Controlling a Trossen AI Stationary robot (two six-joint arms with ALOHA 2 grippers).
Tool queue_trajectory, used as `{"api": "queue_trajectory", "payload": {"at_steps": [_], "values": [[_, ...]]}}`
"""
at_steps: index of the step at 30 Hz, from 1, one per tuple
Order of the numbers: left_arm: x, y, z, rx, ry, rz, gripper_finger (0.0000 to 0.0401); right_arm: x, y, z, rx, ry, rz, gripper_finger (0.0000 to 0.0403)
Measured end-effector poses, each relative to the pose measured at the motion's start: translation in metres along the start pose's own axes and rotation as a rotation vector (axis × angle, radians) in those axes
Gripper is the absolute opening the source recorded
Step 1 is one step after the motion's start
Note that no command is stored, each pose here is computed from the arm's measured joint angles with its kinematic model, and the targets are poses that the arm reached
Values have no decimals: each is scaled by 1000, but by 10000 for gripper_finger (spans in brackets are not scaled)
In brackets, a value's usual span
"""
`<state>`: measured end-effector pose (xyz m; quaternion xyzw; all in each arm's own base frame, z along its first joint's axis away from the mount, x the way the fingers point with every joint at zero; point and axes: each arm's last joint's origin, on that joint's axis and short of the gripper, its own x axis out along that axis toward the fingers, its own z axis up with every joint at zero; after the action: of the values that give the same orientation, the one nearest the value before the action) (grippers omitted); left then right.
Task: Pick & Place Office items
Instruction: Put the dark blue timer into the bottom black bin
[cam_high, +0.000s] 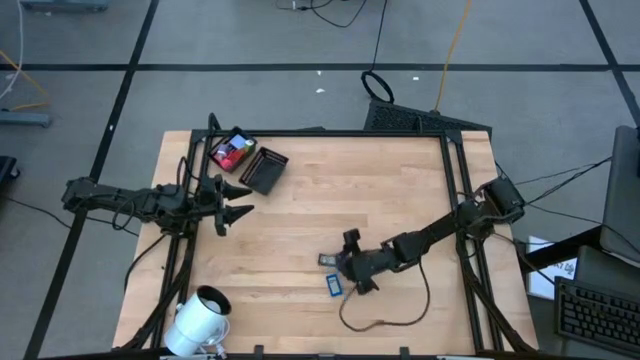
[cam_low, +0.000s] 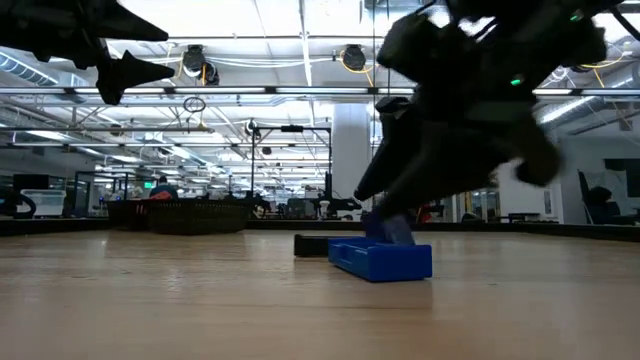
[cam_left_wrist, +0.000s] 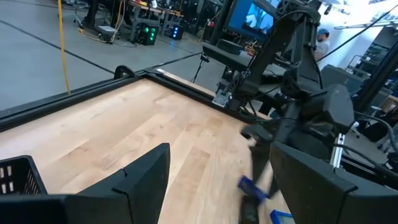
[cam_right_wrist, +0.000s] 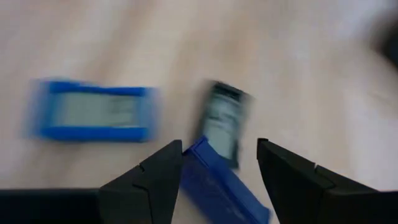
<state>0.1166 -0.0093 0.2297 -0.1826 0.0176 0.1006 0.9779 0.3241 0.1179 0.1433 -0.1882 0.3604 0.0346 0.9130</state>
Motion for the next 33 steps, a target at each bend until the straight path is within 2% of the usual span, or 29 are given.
{"api": "queue_trajectory", "payload": {"at_steps": [3, 5, 13, 18, 24, 28, 33], "values": [[0, 0, 0, -2, 0, 0, 278, 3, -14, -3, 70, 27, -136, 195], [0, 0, 0, -2, 0, 0, 278, 5, -21, -4, 99, 34, -188, 193], [0, 0, 0, -2, 0, 0, 278, 2, -29, -7, 205, 64, -195, 191], [0, 0, 0, -2, 0, 0, 278, -10, -30, -4, 296, 63, -143, 195], [0, 0, 0, -2, 0, 0, 278, -8, -18, -12, 288, 72, -100, 256], [0, 0, 0, -1, 0, 0, 278, -5, -18, -24, 331, 93, -135, 301], [0, 0, 0, -1, 0, 0, 278, -4, -17, -36, 404, 117, -146, 322]]}}
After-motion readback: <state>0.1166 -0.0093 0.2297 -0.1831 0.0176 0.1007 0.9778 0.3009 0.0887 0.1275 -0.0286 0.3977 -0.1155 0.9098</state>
